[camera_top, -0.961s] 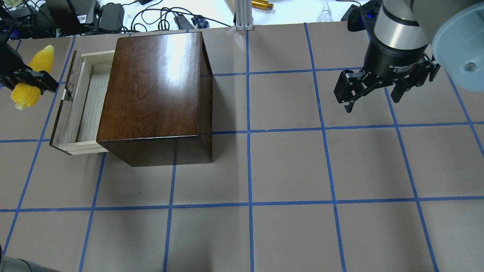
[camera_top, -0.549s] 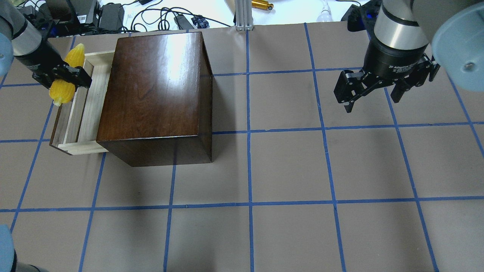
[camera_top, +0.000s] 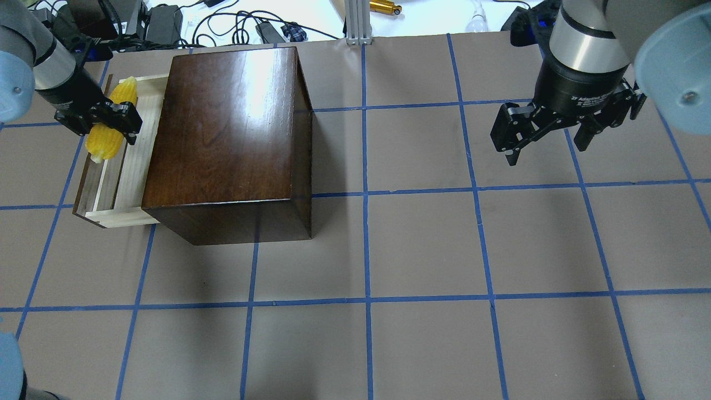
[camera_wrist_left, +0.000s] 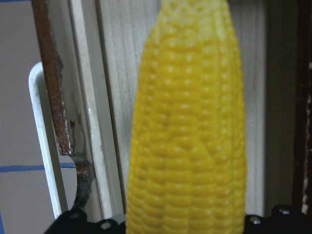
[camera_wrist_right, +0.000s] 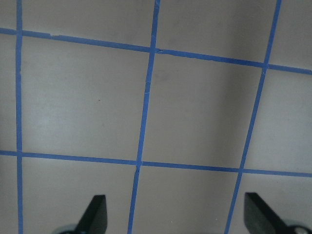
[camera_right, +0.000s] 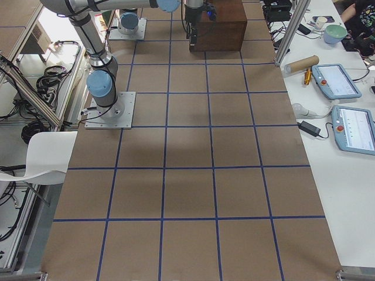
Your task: Open drawer and put corn inside
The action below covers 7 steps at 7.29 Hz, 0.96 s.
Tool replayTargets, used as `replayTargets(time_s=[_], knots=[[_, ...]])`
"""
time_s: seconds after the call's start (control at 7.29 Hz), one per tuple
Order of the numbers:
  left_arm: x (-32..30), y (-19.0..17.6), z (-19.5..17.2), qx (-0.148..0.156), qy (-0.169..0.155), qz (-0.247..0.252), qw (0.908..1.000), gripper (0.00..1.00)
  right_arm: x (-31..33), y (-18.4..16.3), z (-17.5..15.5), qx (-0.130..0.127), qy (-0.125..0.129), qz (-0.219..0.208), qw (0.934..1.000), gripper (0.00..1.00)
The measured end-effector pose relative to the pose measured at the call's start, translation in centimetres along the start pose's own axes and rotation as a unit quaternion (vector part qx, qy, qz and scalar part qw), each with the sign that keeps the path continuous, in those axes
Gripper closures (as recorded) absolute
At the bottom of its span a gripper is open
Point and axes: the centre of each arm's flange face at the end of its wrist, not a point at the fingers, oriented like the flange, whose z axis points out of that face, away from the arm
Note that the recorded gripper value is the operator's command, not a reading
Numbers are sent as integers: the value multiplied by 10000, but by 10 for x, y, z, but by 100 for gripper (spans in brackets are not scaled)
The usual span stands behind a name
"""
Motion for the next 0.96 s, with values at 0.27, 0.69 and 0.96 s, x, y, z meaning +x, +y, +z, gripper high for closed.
replayTargets(time_s=[0.27,0.69,0.96], knots=[[3,3,-9,51,-33,4,10000,0,0,0,0,0,0,0,10000,0],[17,17,-43,208,-96,-7,9997,0,0,0,0,4,3,0,10000,0],[63,37,-82,294,-63,-77,9995,0,0,0,0,2,1,0,10000,0]])
